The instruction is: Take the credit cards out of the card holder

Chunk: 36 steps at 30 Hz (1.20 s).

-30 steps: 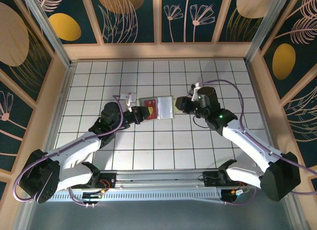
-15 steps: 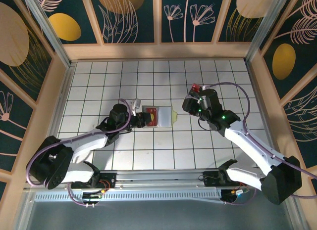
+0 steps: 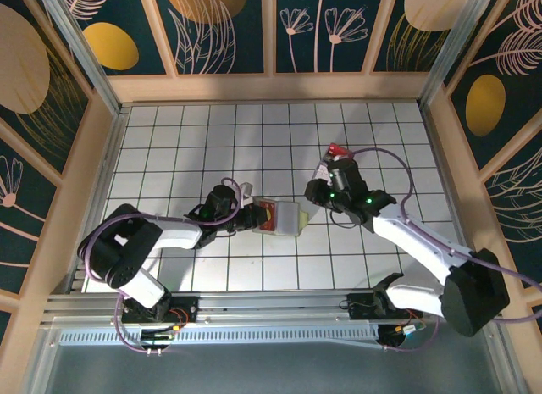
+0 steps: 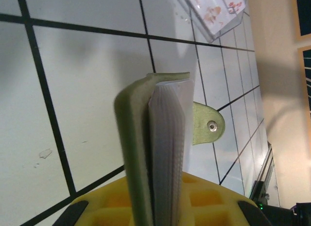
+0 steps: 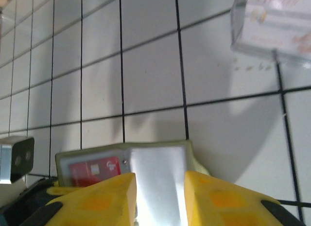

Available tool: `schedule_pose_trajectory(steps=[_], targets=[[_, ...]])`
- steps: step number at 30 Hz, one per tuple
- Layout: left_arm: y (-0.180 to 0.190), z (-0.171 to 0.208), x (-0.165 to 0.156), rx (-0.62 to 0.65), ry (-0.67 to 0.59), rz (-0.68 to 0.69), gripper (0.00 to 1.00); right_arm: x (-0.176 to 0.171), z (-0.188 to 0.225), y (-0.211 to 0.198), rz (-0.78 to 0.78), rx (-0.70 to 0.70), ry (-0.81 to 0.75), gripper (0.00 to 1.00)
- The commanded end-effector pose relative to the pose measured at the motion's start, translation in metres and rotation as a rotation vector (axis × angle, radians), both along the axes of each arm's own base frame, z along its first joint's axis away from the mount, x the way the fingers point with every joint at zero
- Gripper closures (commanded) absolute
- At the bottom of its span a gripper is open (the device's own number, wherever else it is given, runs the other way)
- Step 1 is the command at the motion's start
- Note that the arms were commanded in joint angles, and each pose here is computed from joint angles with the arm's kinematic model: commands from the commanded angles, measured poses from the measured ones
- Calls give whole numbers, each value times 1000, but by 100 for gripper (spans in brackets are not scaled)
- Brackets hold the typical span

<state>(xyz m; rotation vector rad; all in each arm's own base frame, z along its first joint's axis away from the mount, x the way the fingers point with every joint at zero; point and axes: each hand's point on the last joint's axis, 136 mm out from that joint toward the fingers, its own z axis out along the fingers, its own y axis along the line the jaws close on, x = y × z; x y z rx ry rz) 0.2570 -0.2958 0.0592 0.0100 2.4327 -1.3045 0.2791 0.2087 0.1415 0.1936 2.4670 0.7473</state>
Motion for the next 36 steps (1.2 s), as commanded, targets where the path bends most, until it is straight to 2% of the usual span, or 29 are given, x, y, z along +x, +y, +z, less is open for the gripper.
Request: schedule_pose_trajectory(steps=[1,3,8,12,15,18,20,24,28,36], targets=[[-14,19,7,-81,-28,-18,83,-8,-10,29,69,76,59,72],[-13,16,6,-69,-21,-12,71,-10,-20,37,90,58,92,74],[-4,6,7,4,-11,13,54,-9,-39,44,96,23,160,80],[12,1,12,102,-23,69,49,-9,-48,46,100,12,188,81],[25,0,15,176,-35,118,38,-9,-52,50,112,20,201,82],[40,0,18,241,-45,170,35,-9,-53,54,122,30,204,82],[53,1,21,295,-53,221,35,-9,-53,56,130,34,204,82],[73,7,23,362,-79,294,47,-11,-51,66,167,40,195,79],[68,15,22,327,-87,279,56,-13,-45,81,217,43,172,78],[53,6,17,273,-63,234,68,-10,-43,113,288,54,163,77]])
